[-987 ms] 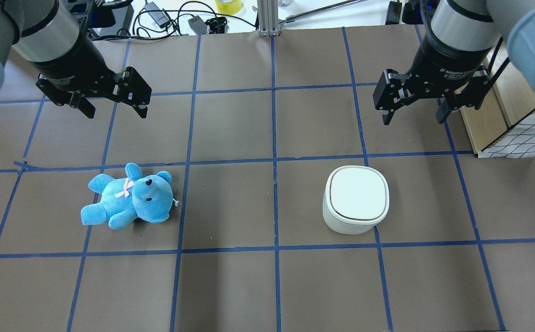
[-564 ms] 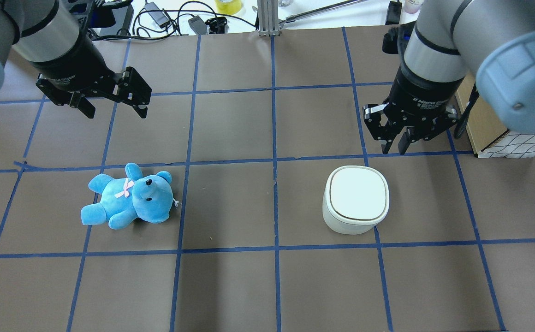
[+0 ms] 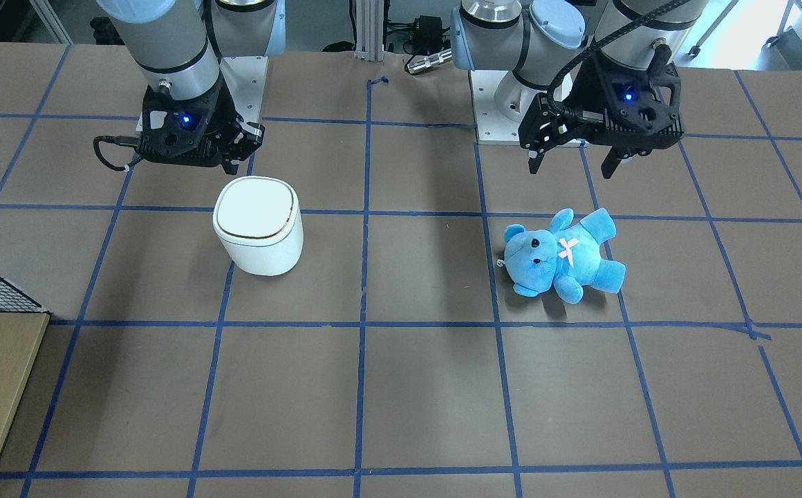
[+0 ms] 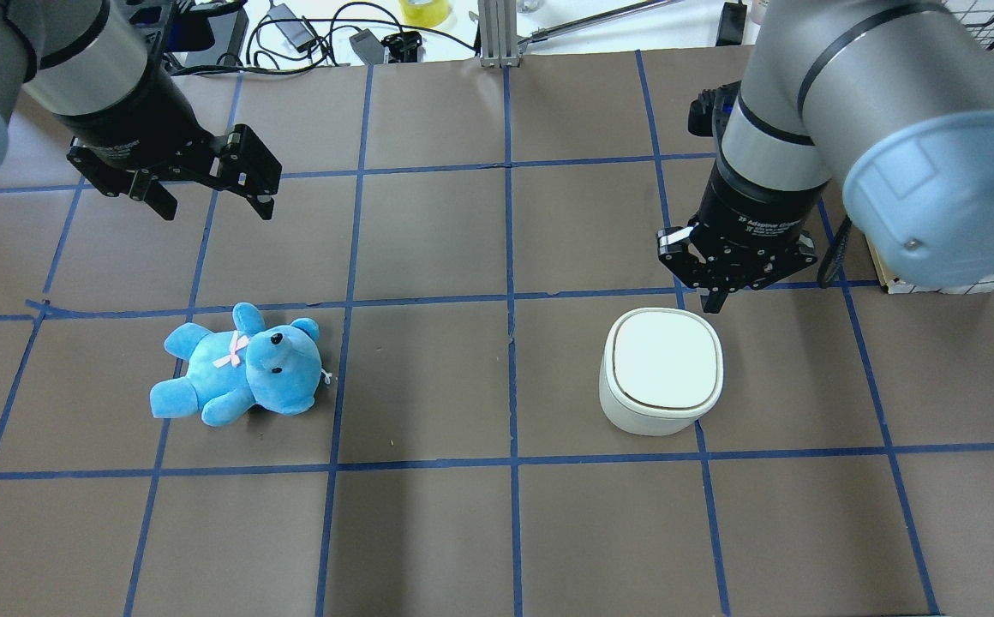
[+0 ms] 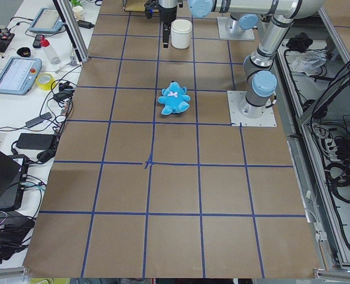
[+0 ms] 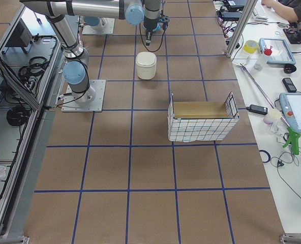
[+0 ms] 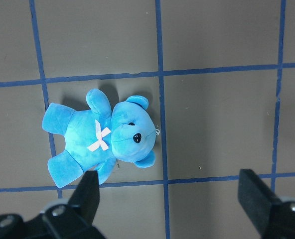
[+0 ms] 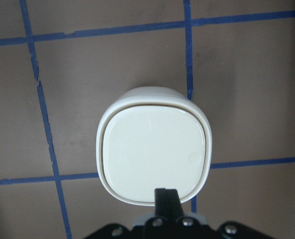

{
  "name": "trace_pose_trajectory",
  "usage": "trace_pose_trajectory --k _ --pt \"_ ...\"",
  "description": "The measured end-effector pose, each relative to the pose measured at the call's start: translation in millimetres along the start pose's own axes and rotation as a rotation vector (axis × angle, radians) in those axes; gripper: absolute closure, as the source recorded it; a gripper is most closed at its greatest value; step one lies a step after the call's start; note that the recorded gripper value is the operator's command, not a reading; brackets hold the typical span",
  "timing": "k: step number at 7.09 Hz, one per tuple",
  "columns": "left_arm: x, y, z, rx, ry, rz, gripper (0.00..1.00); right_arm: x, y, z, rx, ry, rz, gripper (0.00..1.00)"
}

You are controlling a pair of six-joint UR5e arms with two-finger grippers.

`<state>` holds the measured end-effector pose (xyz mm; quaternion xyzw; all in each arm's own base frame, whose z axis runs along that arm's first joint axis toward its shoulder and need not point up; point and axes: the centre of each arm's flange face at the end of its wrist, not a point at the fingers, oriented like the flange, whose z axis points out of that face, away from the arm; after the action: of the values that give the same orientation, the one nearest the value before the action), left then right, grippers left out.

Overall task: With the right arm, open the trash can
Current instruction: 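Move the right gripper down toward the white trash can lid, then lower the right gripper onto the lid's edge nearest the robot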

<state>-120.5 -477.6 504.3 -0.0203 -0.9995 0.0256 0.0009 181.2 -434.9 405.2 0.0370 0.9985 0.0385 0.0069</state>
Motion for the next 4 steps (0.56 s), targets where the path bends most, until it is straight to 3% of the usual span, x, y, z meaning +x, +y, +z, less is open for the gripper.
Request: trace_pose_trajectory --k 2,4 --pt "0.0 0.0 0.0 0.0 0.0 0.0 0.0 -1.6 -15.1 34.8 0.049 -0.009 -0.001 1.0" --pt "0.0 0.0 0.0 0.0 0.0 0.0 0.0 -0.2 -9.9 66.4 0.009 -0.002 -0.002 1.0"
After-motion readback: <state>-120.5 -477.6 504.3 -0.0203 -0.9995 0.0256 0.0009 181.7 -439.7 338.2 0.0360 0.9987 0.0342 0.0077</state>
